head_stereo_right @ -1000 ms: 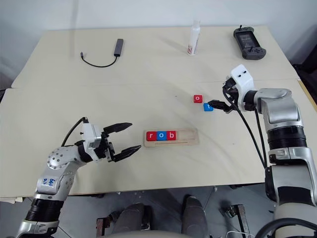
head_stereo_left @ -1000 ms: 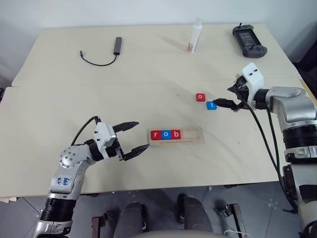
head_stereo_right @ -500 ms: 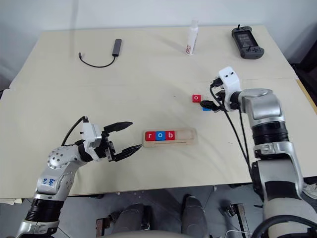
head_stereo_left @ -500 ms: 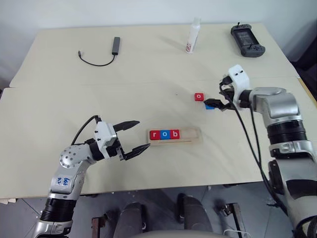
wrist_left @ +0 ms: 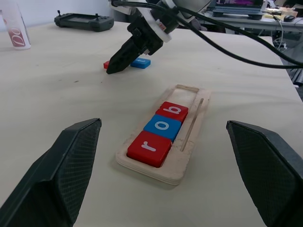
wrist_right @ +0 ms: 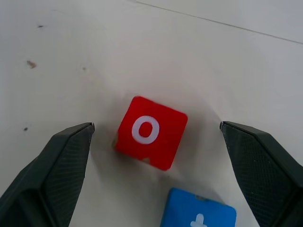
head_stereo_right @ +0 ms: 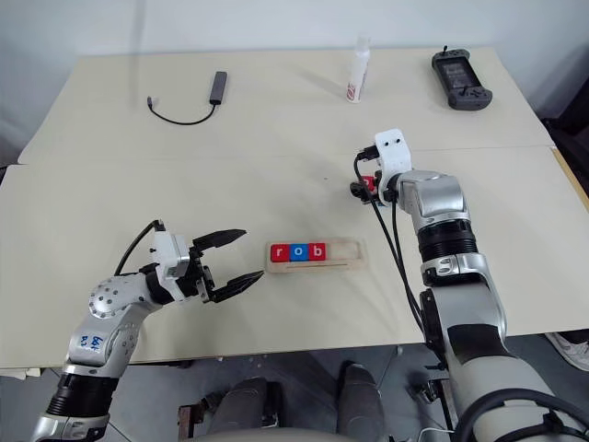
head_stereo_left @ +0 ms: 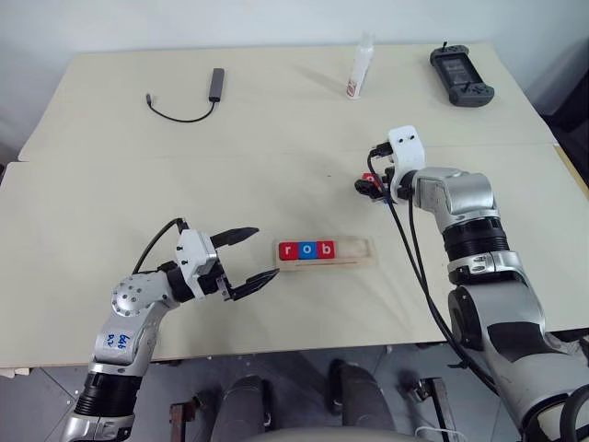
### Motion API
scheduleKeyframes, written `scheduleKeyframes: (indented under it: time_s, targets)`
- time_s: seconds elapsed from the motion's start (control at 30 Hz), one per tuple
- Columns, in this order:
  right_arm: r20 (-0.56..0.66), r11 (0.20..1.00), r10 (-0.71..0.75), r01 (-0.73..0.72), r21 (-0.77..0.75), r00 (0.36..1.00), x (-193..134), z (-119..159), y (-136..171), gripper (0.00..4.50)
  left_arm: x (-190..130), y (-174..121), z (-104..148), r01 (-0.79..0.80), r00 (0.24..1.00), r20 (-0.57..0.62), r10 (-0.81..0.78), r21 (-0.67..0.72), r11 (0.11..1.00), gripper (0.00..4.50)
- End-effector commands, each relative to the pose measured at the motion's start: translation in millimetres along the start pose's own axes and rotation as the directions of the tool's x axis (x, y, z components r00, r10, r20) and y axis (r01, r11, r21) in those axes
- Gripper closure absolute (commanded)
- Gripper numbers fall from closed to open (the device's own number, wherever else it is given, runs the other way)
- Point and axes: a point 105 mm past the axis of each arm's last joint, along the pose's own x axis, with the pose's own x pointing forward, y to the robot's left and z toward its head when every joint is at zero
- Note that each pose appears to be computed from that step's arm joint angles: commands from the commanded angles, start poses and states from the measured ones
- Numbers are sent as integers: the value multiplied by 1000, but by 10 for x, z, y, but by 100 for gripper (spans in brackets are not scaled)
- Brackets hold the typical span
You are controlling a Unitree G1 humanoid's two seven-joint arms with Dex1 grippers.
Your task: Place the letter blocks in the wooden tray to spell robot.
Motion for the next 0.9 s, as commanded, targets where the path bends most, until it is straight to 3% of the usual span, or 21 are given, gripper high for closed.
scheduleKeyframes:
  time_s: [0.03,0.1,0.3,0.47,0.6,0.9]
  targets:
    - [34,1000,12,-12,12,999,-25,129,77,22,-1,-12,100,-1,1000,20,0,45,999,0]
    - [33,1000,13,-14,15,999,-25,124,98,69,2,-9,100,-1,1000,20,0,46,999,0]
    - [77,998,-31,28,51,997,-84,195,-2,276,35,-1,95,8,1000,23,-9,46,999,0]
    - [170,996,-11,-5,91,985,-315,372,-68,276,98,26,95,23,999,35,-25,49,999,0]
    - [161,997,8,-20,76,987,-634,274,-78,276,159,-17,58,80,996,34,-81,34,996,0]
    - [-42,972,-136,142,186,990,-1224,-682,-112,276,265,-56,38,190,981,43,-191,13,982,0]
